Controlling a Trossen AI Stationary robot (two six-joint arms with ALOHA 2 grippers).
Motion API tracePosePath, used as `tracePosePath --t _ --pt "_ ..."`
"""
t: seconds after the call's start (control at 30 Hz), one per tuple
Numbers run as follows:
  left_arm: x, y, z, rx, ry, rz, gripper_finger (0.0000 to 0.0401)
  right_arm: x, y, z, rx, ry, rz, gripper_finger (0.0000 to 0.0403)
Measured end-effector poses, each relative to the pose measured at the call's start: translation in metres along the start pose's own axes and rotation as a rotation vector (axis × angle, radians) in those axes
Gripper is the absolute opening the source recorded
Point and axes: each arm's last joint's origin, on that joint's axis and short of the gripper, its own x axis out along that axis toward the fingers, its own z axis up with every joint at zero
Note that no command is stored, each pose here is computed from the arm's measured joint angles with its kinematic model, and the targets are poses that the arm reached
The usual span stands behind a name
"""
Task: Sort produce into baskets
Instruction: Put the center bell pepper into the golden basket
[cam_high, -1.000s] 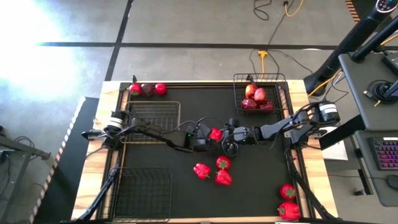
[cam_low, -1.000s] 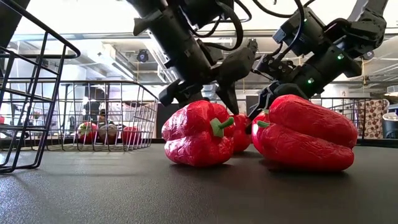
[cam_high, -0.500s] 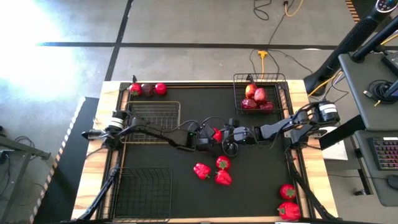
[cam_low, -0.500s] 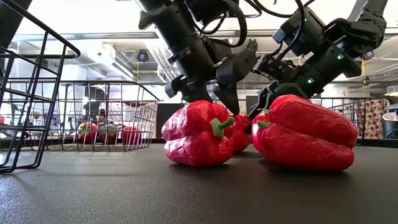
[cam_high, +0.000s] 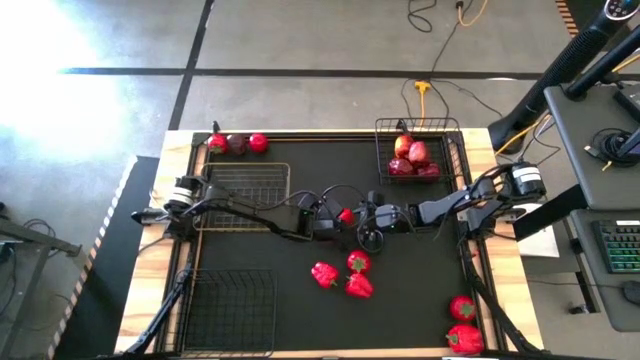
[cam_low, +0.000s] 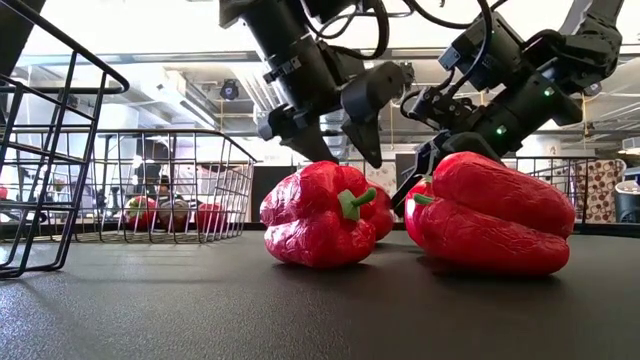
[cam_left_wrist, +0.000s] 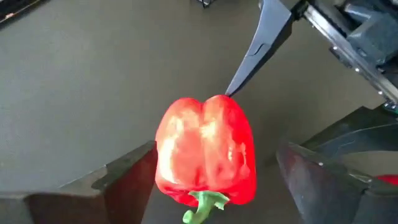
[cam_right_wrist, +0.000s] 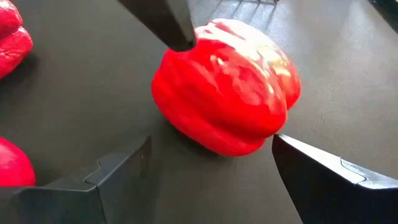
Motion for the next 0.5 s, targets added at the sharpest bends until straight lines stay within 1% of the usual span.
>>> tracePosePath --t 0.13,0.33,0.5 --pt "0.006 0.002 -0.004 0.000 0.017 0.026 0.0326 0.000 0.000 0.000 0.001 -0.002 -0.003 0.0325" --pt "0.014 0.010 0.000 -0.019 0.013 0.055 0.0329 0.000 0.000 0.000 0.015 -0.005 -0.003 0.0325" --pt "0.021 0.008 -0.006 -0.046 0.028 -0.005 0.0330 0.000 0.000 0.001 0.016 -0.012 -0.003 0.0325"
